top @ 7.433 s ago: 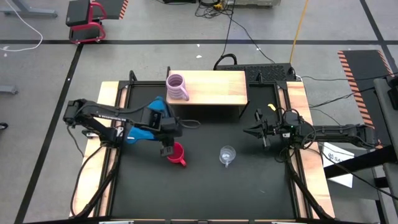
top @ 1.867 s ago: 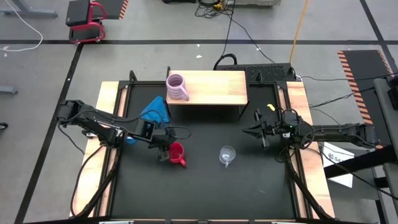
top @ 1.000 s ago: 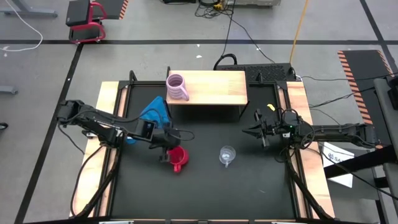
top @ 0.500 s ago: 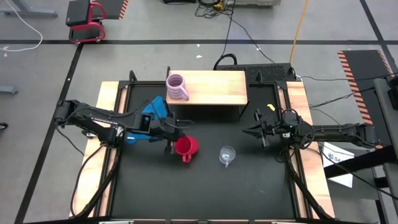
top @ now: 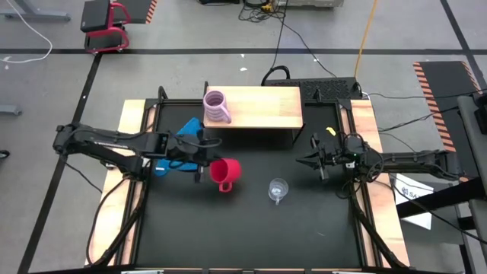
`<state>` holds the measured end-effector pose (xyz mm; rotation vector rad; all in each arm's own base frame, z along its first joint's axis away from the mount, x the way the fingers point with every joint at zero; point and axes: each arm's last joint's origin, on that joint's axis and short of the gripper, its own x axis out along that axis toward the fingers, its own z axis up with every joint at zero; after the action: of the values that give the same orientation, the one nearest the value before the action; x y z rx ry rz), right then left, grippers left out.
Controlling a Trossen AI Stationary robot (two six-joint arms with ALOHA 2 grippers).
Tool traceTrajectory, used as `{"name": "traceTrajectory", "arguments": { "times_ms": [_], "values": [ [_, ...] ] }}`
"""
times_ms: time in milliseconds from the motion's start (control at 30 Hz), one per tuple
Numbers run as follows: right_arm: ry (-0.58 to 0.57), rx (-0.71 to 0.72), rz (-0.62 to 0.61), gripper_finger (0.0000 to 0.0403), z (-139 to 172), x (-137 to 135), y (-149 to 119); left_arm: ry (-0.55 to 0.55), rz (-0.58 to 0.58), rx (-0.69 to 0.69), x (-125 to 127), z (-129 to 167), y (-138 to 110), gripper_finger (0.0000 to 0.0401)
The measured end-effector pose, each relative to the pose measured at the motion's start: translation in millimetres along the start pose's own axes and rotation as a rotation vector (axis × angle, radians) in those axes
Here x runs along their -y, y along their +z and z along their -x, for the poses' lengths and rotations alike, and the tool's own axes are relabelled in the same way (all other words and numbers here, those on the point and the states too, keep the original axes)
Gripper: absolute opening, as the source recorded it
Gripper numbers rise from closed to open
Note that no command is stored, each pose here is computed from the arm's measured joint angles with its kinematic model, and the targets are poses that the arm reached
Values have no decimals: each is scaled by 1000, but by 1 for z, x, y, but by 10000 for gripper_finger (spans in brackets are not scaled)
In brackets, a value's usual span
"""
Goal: Stack small to large cups/mugs on shelf
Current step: Put the red mug on the shelf
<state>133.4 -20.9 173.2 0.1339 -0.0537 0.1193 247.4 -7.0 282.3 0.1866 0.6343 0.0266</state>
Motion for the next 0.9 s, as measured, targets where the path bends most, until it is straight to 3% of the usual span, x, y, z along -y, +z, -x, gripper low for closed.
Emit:
{"name": "traceTrajectory", "arguments": {
  "times_ms": [500, 900],
  "values": [
    [6, 39, 10, 0, -1, 0, 4, 103, -33, 130, -23, 54, 2, 3],
    [7, 45, 13, 0, -1, 0, 4, 147, -31, 169, -54, 72, -6, 3]
  ]
}}
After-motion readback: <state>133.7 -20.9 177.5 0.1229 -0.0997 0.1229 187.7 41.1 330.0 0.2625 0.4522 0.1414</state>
